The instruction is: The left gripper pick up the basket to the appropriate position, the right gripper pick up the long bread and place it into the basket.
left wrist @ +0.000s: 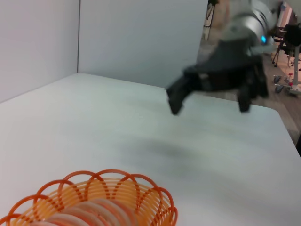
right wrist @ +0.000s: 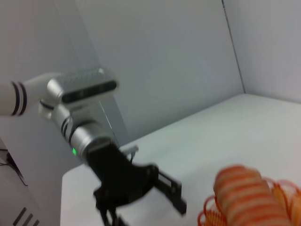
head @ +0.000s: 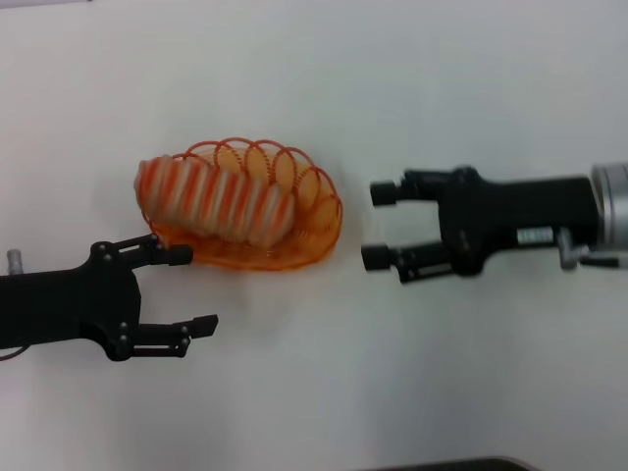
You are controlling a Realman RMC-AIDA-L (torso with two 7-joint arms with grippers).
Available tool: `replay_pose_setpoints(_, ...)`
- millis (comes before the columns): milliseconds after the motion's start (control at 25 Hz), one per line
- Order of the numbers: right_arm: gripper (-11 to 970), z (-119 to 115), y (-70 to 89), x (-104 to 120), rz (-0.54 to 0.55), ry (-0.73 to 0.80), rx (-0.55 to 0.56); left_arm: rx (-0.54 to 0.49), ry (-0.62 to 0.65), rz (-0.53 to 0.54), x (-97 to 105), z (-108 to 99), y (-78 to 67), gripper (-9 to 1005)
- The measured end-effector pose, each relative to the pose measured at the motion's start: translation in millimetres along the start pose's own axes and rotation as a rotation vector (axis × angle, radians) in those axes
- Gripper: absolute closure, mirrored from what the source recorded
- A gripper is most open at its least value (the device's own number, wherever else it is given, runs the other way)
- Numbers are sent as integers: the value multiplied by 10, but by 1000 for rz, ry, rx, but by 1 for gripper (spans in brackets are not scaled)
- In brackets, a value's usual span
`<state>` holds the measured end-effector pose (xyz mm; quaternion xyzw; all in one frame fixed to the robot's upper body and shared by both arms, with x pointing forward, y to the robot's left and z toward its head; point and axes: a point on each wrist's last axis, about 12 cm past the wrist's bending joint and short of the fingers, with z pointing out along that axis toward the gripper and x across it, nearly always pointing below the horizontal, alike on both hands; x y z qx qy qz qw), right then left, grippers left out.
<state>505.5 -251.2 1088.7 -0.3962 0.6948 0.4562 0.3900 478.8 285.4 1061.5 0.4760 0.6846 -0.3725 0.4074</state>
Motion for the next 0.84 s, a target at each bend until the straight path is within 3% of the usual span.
replay_pose_setpoints(200, 54, -106, 132, 387, 3, -14, 16, 6, 16, -54, 8, -9, 3, 119)
replay_pose_setpoints(360, 54, -199, 228, 568, -11, -26, 33, -4, 11, -75, 20, -34, -3, 119)
replay_pose_setpoints(840, 54, -398, 254, 687, 1, -3, 74, -8, 21, -104, 28, -52, 9, 119)
